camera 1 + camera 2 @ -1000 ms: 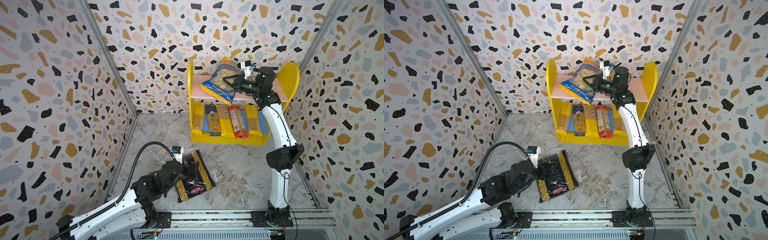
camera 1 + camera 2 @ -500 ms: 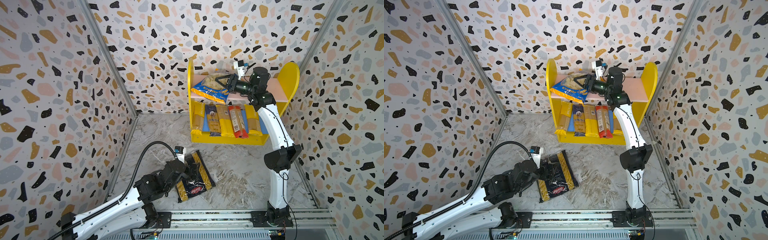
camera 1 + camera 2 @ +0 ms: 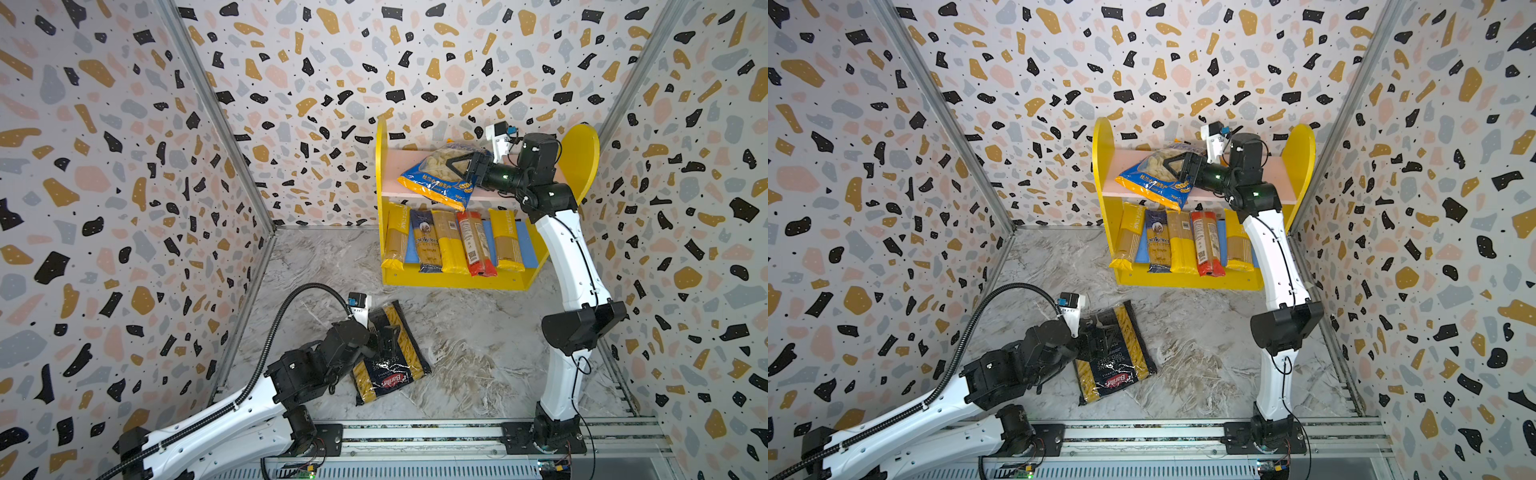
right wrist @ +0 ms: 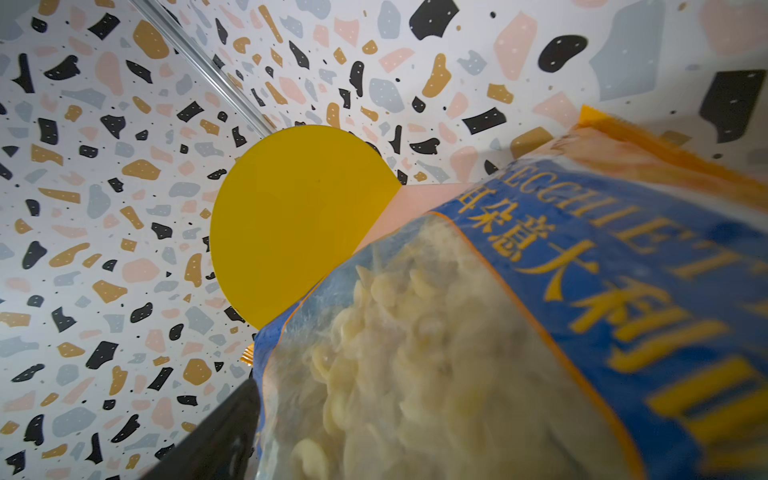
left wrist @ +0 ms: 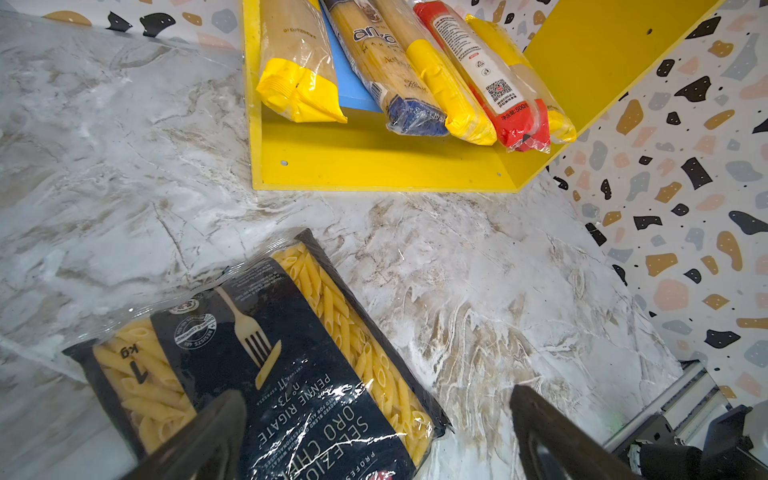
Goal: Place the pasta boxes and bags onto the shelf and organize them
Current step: 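Lower the bag onto the pink shelf and push it toward the back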
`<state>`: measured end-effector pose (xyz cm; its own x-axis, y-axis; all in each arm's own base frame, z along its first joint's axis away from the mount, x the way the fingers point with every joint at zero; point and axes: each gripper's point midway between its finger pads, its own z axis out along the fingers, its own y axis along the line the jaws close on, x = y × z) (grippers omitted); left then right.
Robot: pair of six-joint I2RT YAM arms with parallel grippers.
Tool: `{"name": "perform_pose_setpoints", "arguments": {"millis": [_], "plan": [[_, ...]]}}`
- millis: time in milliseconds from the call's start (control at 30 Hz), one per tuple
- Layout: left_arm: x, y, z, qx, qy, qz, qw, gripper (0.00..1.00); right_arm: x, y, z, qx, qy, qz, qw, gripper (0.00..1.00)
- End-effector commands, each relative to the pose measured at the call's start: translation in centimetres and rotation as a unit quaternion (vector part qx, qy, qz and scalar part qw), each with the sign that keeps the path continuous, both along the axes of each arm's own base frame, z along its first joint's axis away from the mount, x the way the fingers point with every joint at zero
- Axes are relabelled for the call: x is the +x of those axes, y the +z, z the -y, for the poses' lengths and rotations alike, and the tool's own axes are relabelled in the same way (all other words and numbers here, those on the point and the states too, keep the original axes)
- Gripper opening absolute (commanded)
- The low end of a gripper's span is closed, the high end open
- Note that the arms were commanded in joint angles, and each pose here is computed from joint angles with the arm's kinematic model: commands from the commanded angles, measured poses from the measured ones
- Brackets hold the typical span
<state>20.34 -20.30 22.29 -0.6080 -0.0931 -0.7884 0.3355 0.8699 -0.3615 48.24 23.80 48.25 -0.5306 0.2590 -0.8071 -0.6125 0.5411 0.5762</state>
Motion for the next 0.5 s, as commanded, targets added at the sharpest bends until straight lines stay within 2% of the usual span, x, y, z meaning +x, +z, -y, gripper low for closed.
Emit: {"name": "perform_pose_setpoints", "arguments": {"millis": [0, 167, 467], "plan": [[0.0, 0.8, 0.5, -0.011, -0.011, 0.015, 1.000, 0.99, -1.5, 2.2, 1.5, -0.028, -0.029, 0.038, 0.998, 0.85], [0.0, 0.7, 0.3, -0.015, -0.009, 0.014, 1.000, 1.00, -2.0, 2.2, 1.6, -0.041, -0.030, 0.042, 0.998, 0.77], [-0.1, 0.7, 0.6, -0.018, -0.013, 0.011, 1.000, 1.00, -1.9, 0.9, 4.0, -0.102, -0.099, 0.030, 0.989, 0.86]]}}
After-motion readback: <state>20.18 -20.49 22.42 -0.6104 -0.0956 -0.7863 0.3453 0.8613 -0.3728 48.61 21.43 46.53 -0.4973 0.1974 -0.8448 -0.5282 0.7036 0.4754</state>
